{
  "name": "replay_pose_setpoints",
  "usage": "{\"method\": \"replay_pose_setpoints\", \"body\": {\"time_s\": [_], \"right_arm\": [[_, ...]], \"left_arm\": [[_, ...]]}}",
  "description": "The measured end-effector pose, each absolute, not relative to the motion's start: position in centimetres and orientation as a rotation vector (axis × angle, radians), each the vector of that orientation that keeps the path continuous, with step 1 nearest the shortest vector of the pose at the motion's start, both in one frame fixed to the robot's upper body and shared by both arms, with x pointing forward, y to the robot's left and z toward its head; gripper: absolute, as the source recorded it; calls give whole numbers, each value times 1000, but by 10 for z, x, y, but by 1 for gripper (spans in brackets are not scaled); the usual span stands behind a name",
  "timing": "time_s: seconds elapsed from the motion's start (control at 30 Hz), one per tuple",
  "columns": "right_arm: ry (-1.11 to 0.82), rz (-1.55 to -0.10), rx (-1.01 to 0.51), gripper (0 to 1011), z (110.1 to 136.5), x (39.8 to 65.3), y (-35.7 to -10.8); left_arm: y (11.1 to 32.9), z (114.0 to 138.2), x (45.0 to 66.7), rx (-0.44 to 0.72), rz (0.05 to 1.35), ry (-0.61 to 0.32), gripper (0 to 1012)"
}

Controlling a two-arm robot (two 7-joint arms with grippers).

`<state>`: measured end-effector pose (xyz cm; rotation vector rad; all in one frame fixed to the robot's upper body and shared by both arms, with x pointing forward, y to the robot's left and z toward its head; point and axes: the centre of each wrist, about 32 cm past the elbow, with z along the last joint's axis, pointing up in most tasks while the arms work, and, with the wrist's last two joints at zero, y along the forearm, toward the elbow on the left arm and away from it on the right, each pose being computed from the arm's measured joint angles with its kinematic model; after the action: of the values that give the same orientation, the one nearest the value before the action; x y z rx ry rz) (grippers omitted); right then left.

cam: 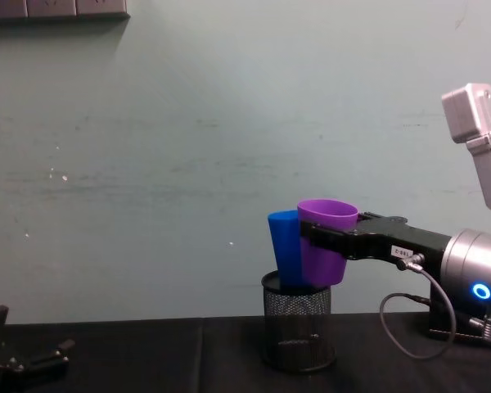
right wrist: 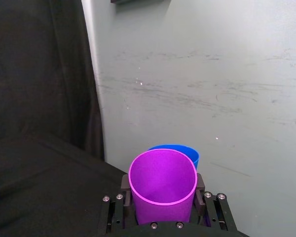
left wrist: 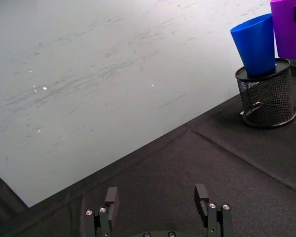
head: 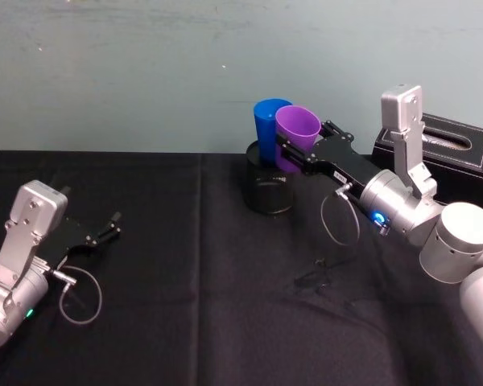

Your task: Pick up one cup with a gripper and tap it against the other cup.

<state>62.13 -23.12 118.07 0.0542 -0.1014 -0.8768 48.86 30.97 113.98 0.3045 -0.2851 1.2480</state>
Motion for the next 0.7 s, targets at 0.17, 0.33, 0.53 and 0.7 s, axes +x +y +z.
{"method": "replay_pose_setpoints", "body": {"time_s": [0.17, 0.33, 0.53, 0.7], "right_arm": [[-104, -875, 56, 724, 1182, 622, -231], [-105, -875, 56, 724, 1182, 622, -231], [-103, -876, 57, 724, 1181, 620, -231], [-94, -883, 67, 724, 1178, 614, -234]], "left_arm": [[310, 1140, 489, 305, 1248, -285, 1011], [310, 1140, 489, 304, 1248, -285, 1011], [310, 1140, 489, 304, 1248, -285, 1011], [310, 1140, 489, 305, 1248, -285, 1011]]}}
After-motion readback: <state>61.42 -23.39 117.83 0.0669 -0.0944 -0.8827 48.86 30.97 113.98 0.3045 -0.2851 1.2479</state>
